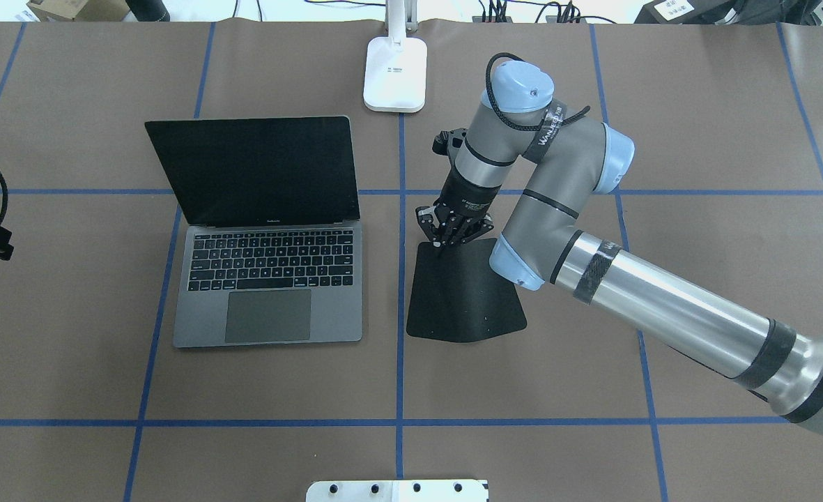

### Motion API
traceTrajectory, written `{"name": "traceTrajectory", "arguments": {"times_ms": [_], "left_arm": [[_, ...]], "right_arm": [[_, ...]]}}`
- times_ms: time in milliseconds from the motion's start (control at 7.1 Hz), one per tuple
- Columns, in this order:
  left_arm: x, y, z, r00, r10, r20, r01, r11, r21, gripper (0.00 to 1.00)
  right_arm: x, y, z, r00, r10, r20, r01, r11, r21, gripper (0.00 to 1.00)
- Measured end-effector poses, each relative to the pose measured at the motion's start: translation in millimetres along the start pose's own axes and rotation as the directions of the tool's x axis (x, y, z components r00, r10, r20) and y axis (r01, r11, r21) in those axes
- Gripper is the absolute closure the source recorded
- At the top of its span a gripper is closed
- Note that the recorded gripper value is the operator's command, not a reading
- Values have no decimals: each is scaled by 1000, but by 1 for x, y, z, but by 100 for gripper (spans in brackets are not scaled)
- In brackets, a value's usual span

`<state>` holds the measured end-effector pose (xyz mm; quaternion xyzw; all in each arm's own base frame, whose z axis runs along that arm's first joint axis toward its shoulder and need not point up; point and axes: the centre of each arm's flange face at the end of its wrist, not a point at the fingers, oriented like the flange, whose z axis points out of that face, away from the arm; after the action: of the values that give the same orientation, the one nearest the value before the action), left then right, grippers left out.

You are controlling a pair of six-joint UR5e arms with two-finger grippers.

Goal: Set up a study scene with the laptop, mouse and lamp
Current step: 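Lower the black mouse pad beside the laptop with the right gripper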

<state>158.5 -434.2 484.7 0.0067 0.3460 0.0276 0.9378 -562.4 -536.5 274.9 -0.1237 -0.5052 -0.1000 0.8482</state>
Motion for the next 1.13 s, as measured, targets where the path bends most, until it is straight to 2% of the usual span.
{"name": "traceTrajectory", "arguments": {"times_ms": [563, 704, 845, 1126], "left_arm": [[-3, -2, 5, 1000, -3, 5, 3, 1000, -7, 0], [-3, -2, 5, 1000, -3, 5, 3, 1000, -8, 0], [-3, -3, 6, 1000, -4, 6, 4, 1000, -9, 0], [-5, -3, 9, 1000, -7, 8, 7, 1000, -13, 0]], "right_arm": [[-8, 3, 7, 999, -53, -6, 53, 997, 62, 100], [-9, 4, 10, 998, -61, -8, 61, 996, 69, 68], [-9, 5, 11, 998, -69, -4, 70, 995, 74, 1], [-13, 7, 9, 997, -81, 6, 80, 993, 82, 0]]}}
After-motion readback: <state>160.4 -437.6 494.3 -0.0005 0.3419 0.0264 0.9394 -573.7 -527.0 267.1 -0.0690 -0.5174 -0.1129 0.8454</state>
